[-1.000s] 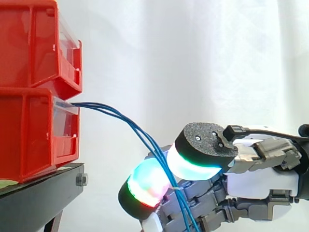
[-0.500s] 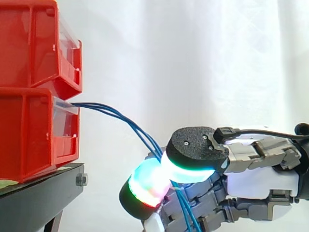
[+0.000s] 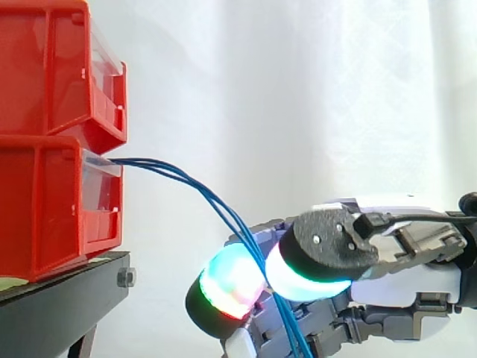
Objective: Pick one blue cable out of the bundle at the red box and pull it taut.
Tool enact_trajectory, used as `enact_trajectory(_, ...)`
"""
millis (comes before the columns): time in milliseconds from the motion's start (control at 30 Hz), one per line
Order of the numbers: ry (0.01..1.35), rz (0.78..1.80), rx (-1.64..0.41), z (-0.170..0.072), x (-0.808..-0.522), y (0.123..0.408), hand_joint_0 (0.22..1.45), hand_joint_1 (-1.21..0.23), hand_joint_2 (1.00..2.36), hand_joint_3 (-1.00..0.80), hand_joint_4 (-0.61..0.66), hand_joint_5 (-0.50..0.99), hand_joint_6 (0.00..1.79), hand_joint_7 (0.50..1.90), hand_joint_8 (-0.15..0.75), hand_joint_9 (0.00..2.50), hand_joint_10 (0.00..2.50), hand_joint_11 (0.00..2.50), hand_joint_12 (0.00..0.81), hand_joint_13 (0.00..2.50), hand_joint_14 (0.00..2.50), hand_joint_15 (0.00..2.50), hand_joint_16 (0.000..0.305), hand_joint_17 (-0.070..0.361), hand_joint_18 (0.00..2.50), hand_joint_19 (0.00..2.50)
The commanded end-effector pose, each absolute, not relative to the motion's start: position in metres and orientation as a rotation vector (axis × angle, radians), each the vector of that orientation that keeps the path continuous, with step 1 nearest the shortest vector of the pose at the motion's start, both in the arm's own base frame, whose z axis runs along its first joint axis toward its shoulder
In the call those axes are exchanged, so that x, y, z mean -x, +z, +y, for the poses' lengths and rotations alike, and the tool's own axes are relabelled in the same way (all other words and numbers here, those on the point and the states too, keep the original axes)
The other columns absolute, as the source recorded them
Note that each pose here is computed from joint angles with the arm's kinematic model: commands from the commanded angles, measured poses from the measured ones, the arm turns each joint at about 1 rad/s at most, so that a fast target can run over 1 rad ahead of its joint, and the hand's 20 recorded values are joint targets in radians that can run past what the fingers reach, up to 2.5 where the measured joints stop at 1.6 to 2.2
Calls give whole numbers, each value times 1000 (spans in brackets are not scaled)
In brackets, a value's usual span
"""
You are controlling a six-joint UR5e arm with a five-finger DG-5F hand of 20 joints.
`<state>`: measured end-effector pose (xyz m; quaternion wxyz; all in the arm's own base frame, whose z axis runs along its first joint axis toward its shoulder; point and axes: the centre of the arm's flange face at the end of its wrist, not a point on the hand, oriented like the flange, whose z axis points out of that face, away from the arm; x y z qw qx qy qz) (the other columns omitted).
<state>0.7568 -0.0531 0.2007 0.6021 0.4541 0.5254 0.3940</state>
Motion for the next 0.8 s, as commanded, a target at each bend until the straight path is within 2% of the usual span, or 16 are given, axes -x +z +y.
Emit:
enact_trajectory(0,913,1217,-1052,-53,-757,201,482,-783,1000,-500,111,-178,909,877,309,834,10,663,400,767,10,338,53,119,729,349)
enact_trajectory(33,913,1217,-1052,-53,-757,201,481,-778,1000,-500,109,-177,908,872,310,836,8,656,402,767,10,342,53,119,728,348)
enact_trajectory(100,911,1217,-1051,-53,-757,201,475,-667,1000,-500,105,-172,901,893,317,849,10,644,406,766,10,342,54,121,718,357)
enact_trajectory(167,911,1217,-1051,-53,-757,201,515,-634,1000,-500,94,-171,895,927,303,843,12,642,390,754,11,348,51,115,688,372)
enact_trajectory(233,911,1217,-1051,-53,-757,201,567,-648,1000,-500,93,-171,895,979,295,843,10,642,378,746,11,346,48,108,665,388)
enact_trajectory(300,911,1217,-1051,-53,-757,201,592,-674,1006,-396,94,-170,900,1010,297,858,10,650,375,753,11,354,47,107,665,391)
enact_trajectory(533,910,1216,-1052,-54,-757,201,608,-722,1013,-217,88,-166,924,985,317,875,11,658,393,785,10,349,50,113,704,372)
enact_trajectory(633,911,1216,-1053,-54,-757,201,651,-829,1013,-299,29,-173,927,959,294,847,12,662,372,764,11,357,47,106,684,370)
enact_trajectory(700,911,1216,-1053,-54,-757,201,699,-883,1000,-500,5,-175,920,926,275,815,11,638,372,757,11,342,46,104,687,331)
enact_trajectory(767,911,1216,-1053,-54,-757,201,702,-915,1000,-500,0,-175,916,906,258,800,12,621,365,750,11,329,45,102,690,311)
